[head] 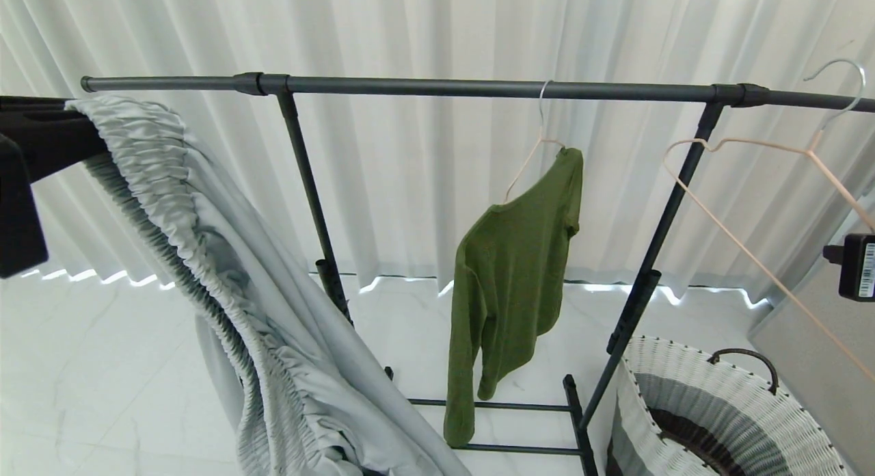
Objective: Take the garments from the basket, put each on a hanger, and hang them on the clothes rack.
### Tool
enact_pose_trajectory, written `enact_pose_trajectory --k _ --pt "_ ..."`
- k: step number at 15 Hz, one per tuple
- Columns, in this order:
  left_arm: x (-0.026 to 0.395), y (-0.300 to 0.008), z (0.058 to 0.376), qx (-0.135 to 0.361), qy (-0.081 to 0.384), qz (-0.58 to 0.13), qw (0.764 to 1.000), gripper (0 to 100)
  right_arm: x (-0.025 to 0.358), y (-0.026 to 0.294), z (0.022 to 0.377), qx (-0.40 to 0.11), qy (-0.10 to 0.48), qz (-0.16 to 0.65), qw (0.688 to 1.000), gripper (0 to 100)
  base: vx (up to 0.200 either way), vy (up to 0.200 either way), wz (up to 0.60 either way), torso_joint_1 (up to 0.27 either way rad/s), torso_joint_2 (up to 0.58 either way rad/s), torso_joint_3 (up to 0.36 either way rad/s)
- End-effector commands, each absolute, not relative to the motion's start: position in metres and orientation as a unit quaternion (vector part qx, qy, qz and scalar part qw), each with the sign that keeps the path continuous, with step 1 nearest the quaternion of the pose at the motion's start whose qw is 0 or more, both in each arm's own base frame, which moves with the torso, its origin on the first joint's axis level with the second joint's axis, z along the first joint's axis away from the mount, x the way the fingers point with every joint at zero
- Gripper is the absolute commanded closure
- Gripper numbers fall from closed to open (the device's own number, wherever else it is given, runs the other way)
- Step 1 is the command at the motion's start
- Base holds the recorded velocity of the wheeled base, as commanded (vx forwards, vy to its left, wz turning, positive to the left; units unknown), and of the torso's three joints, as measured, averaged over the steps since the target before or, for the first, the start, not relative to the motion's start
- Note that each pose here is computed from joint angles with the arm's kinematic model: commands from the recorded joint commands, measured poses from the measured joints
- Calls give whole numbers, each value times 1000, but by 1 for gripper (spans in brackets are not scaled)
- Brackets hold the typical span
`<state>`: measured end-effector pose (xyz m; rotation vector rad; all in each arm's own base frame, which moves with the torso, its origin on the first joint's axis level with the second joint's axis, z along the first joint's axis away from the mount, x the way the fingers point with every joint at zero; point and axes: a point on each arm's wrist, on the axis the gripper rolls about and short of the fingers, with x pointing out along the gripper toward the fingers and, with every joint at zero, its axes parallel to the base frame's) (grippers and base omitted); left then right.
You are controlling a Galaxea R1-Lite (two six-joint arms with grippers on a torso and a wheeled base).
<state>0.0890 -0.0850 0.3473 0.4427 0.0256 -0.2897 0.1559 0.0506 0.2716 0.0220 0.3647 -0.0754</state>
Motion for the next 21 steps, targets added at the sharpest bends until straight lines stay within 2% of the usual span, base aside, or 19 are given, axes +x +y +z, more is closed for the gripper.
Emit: enact_pose_trajectory --k 1,6,8,11,14,17,21 --pt "89 -85 347 220 14 -143 965 100 156 51 272 11 181 -36 983 100 0 0 0 0 0 0" --pt "91 -88 345 224 18 -145 964 100 143 67 283 15 156 36 987 100 0 0 0 0 0 0" --pt "95 -93 342 229 25 -146 962 100 133 83 295 25 135 124 983 100 0 0 0 0 0 0" --pt "106 -103 339 240 38 -143 959 100 115 105 306 26 126 245 961 100 0 0 0 0 0 0" --pt "127 -111 340 244 56 -115 961 100 91 126 299 9 142 340 930 100 0 0 0 0 0 0" --pt "150 -119 347 237 60 -84 966 100 72 138 286 -15 159 403 901 100 0 0 0 0 0 0" --pt "173 -135 351 195 69 -70 976 100 58 145 279 -31 166 445 879 100 0 0 0 0 0 0"
